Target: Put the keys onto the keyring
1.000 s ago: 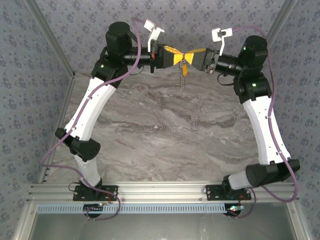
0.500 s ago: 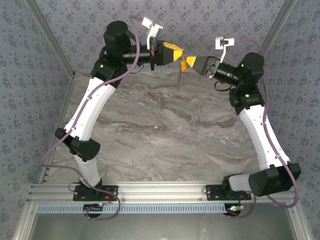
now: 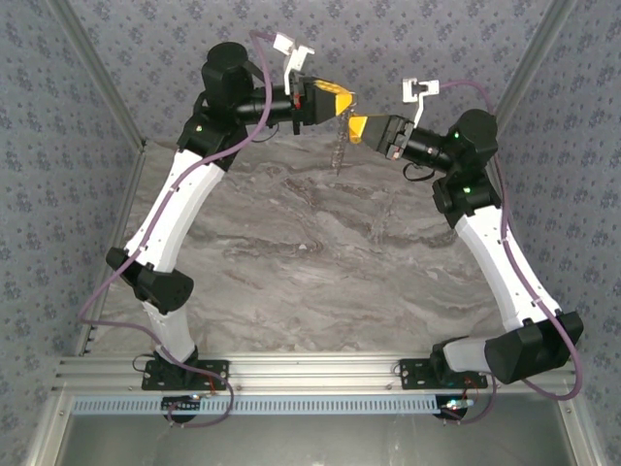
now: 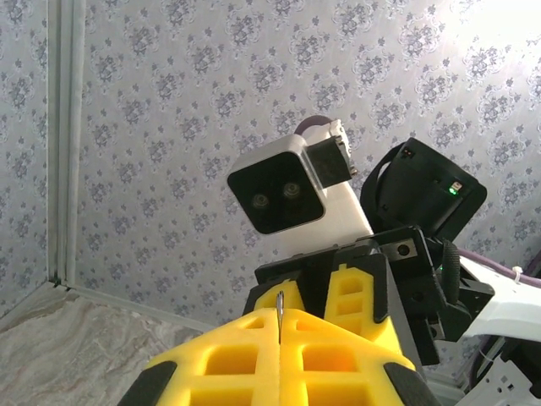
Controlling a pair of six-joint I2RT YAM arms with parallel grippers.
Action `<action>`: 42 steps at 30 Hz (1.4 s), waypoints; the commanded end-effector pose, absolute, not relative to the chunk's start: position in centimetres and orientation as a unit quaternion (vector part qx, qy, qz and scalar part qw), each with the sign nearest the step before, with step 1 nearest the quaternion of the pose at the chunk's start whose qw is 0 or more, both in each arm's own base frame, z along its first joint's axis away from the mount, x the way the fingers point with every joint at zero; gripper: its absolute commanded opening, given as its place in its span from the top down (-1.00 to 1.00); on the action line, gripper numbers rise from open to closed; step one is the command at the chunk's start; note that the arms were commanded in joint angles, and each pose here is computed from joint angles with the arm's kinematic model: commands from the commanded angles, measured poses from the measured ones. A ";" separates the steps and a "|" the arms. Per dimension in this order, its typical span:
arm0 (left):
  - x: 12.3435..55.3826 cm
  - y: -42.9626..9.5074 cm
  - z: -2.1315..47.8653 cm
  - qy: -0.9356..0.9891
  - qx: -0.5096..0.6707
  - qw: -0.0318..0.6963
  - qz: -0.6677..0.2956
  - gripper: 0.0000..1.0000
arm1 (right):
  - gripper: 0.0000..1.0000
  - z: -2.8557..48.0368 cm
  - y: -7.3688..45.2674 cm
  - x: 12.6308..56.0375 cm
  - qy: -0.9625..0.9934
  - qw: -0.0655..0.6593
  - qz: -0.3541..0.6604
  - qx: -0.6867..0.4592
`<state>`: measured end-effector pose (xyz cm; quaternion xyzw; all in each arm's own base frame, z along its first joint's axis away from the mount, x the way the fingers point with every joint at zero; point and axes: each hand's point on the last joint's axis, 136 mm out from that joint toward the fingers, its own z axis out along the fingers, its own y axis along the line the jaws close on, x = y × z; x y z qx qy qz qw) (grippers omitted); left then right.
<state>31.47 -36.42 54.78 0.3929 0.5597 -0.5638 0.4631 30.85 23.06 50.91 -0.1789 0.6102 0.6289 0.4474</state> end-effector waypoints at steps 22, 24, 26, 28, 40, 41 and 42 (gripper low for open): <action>32.3 -33.6 58.7 0.507 0.283 0.537 -0.612 1.00 | 1.00 52.0 26.2 31.9 0.588 0.431 0.656 -0.196; 32.4 -33.6 58.8 0.504 0.278 0.537 -0.617 1.00 | 1.00 52.0 26.4 32.1 0.589 0.426 0.657 -0.196; 32.5 -33.5 59.1 0.500 0.271 0.539 -0.621 1.00 | 1.00 51.6 26.5 32.3 0.594 0.422 0.657 -0.194; 33.2 -33.7 58.1 0.509 0.261 0.533 -0.623 1.00 | 1.00 51.2 26.2 32.5 0.598 0.422 0.655 -0.188; 33.8 -32.8 59.3 0.493 0.242 0.544 -0.635 1.00 | 0.07 51.8 19.9 31.2 0.614 0.465 0.620 -0.153; 33.7 -32.7 59.6 0.490 0.243 0.544 -0.637 1.00 | 0.06 52.2 19.5 31.0 0.613 0.471 0.616 -0.152; 33.5 -32.7 59.8 0.487 0.245 0.544 -0.638 1.00 | 0.05 52.6 19.1 30.9 0.613 0.478 0.611 -0.150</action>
